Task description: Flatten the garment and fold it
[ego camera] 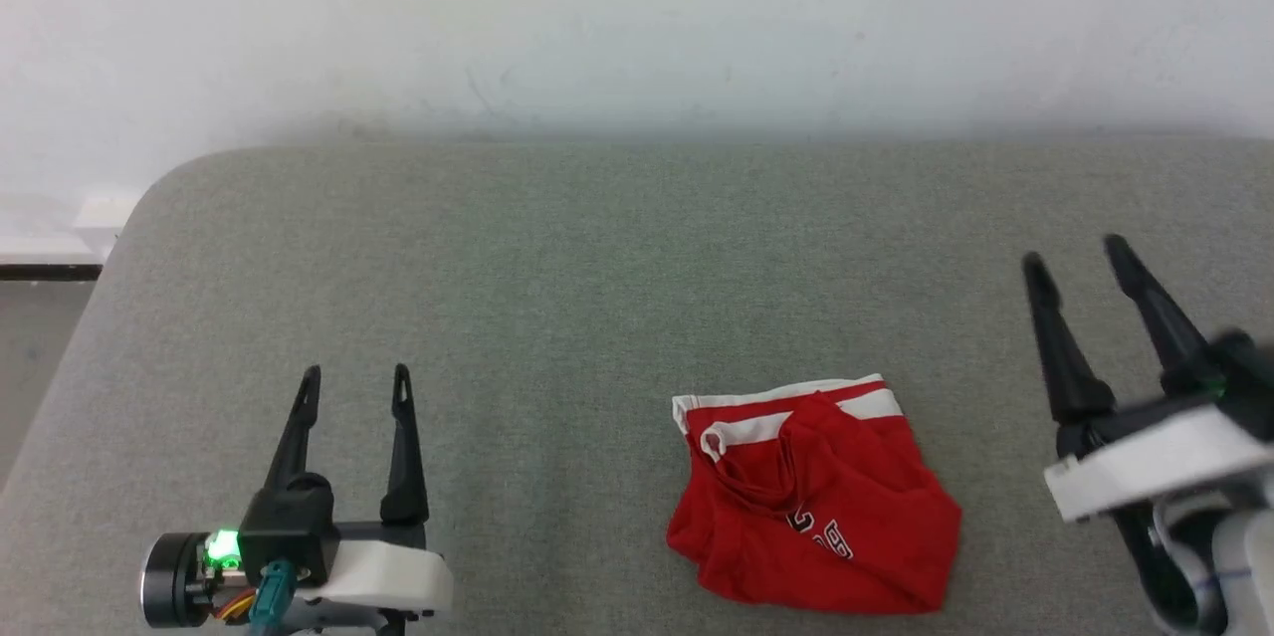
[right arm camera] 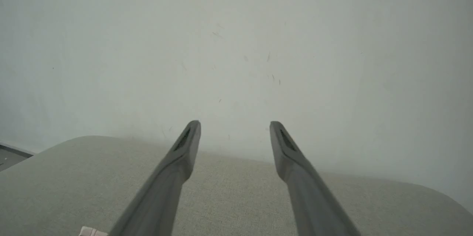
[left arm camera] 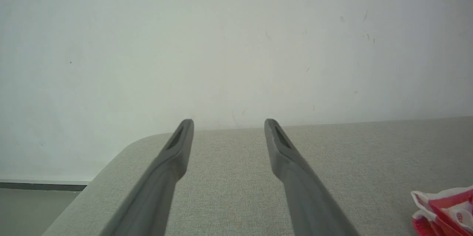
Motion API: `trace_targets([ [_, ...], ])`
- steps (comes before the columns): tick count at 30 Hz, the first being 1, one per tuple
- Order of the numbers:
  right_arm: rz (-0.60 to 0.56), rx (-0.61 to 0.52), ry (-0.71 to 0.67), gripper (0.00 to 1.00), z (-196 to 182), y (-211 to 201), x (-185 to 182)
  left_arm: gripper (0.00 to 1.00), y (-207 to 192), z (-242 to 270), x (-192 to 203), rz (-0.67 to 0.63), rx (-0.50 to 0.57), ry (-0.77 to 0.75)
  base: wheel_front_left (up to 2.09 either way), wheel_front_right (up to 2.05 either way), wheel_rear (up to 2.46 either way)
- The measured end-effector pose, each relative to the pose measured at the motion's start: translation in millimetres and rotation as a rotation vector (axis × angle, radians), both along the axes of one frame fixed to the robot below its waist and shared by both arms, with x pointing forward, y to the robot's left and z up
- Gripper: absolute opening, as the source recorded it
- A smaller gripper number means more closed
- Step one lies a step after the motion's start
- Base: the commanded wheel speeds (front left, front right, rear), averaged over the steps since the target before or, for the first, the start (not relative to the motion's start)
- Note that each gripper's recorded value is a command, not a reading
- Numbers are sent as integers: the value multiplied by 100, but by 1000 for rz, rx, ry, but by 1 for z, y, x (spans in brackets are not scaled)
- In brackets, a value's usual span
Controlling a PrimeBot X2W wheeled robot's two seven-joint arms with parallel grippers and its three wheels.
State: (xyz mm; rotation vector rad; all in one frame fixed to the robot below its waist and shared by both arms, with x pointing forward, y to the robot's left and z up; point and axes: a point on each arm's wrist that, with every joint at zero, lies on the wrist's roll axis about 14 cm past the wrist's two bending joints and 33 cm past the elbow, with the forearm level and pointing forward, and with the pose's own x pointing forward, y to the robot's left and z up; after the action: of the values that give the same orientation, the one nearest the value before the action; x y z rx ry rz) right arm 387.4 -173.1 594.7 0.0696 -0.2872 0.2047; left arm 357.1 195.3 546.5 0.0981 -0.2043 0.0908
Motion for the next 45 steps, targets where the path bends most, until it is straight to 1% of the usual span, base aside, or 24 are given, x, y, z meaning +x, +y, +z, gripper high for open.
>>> trace_targets([
  [2,51,-54,109,100,-9,8,14,100,0,-1,-1,3,-2,3,0,0,0],
  [5,139,-159,381,100,-47,20,25,100,2,-3,-1,8,-4,9,0,0,0],
  [9,258,-260,746,100,-102,30,17,100,3,-7,-1,14,-7,20,0,0,0],
  [13,325,-345,994,100,-143,30,2,100,4,-10,3,20,-12,29,0,0,0],
  [16,369,-363,1100,100,-166,38,-2,100,4,-10,8,24,-14,32,0,0,0],
  [19,397,-383,1162,100,-187,48,-2,100,4,-15,13,26,-16,45,0,0,0],
  [22,431,-407,1230,100,-214,60,-11,100,6,-17,19,32,-14,52,0,0,0],
  [26,451,-407,1241,100,-228,67,-9,100,9,-20,22,41,-11,61,0,0,0],
  [29,464,-375,1223,100,-229,72,-7,100,10,-23,23,45,-10,68,0,0,0],
  [30,467,-369,1206,45,-228,74,-6,100,11,-23,23,47,-10,68,0,0,0],
  [31,469,-365,1182,0,-226,75,-5,100,11,-23,23,47,-9,67,0,0,0],
  [35,498,-351,1117,0,-214,82,-8,100,6,-22,27,32,-12,64,0,0,0],
  [37,516,-362,1080,0,-205,83,-12,100,3,-22,28,21,-12,62,0,0,0],
  [40,513,-391,1011,0,-186,74,-12,100,-3,-20,32,3,-14,56,0,0,0],
  [42,494,-441,943,0,-167,63,-6,100,-9,-20,35,-14,-15,53,0,0,0],
  [45,422,-541,865,0,-143,34,4,100,-20,-17,45,-48,-14,40,0,0,0],
])
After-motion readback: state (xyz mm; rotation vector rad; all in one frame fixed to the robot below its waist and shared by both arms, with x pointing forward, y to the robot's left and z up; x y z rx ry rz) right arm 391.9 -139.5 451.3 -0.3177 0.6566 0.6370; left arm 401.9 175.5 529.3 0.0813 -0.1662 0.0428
